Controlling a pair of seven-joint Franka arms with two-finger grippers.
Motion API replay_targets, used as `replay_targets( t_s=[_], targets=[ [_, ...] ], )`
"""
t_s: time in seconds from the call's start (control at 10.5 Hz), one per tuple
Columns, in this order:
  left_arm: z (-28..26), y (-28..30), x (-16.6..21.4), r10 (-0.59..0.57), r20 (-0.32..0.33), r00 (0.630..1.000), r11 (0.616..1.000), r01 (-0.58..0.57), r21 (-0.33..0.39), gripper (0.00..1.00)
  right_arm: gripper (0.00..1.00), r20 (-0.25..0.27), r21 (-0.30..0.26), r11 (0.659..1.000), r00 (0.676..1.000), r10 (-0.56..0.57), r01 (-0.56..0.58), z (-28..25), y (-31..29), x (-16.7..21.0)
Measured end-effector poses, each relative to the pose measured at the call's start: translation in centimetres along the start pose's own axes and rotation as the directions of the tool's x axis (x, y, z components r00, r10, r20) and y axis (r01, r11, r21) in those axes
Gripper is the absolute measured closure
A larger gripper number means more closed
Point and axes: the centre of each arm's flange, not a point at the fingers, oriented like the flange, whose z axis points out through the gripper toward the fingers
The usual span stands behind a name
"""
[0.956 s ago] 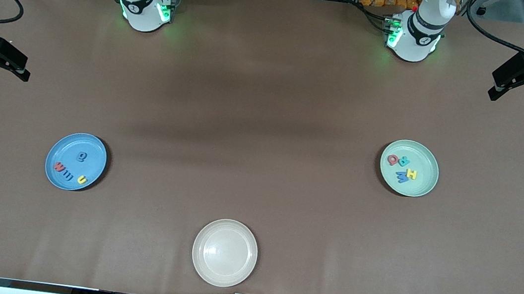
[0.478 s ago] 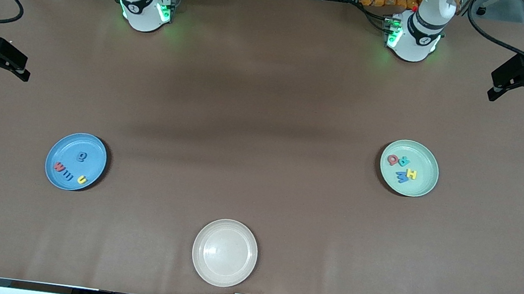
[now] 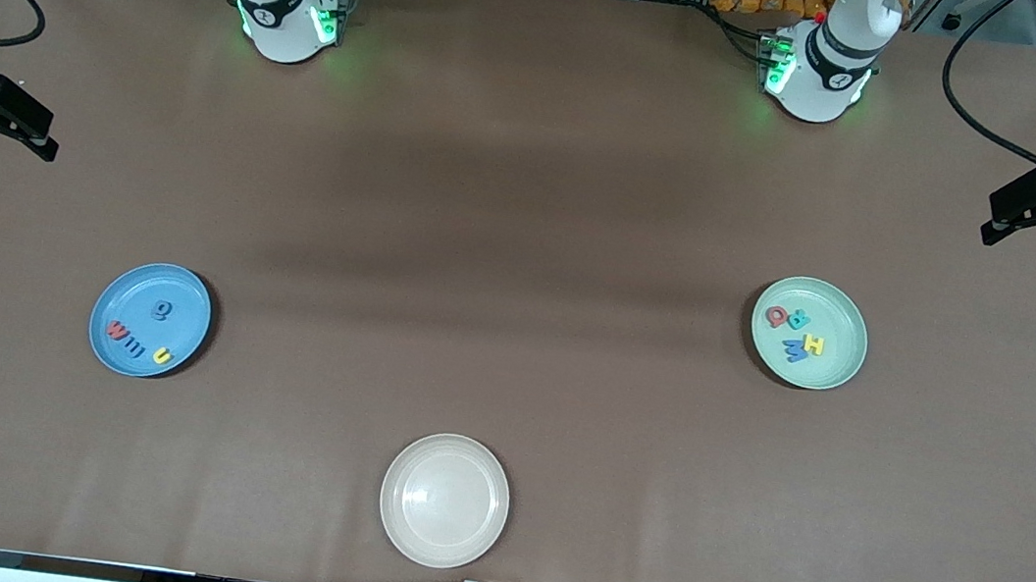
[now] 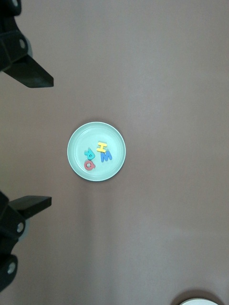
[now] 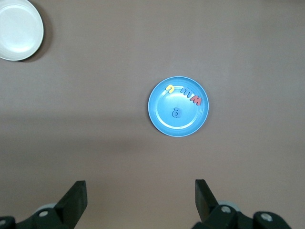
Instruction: Sort upper and lower case letters into plates
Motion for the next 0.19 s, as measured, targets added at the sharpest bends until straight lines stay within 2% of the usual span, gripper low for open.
replay_targets(
  t_s=[0.19],
  targets=[
    [-0.14, 0.29, -0.09, 0.005, -0.002, 1.000, 1.000, -0.005, 0.000, 0.00, 0.00, 0.000, -0.001, 1.000, 1.000, 0.007, -0.007, 0.01, 0.38, -0.02]
  ],
)
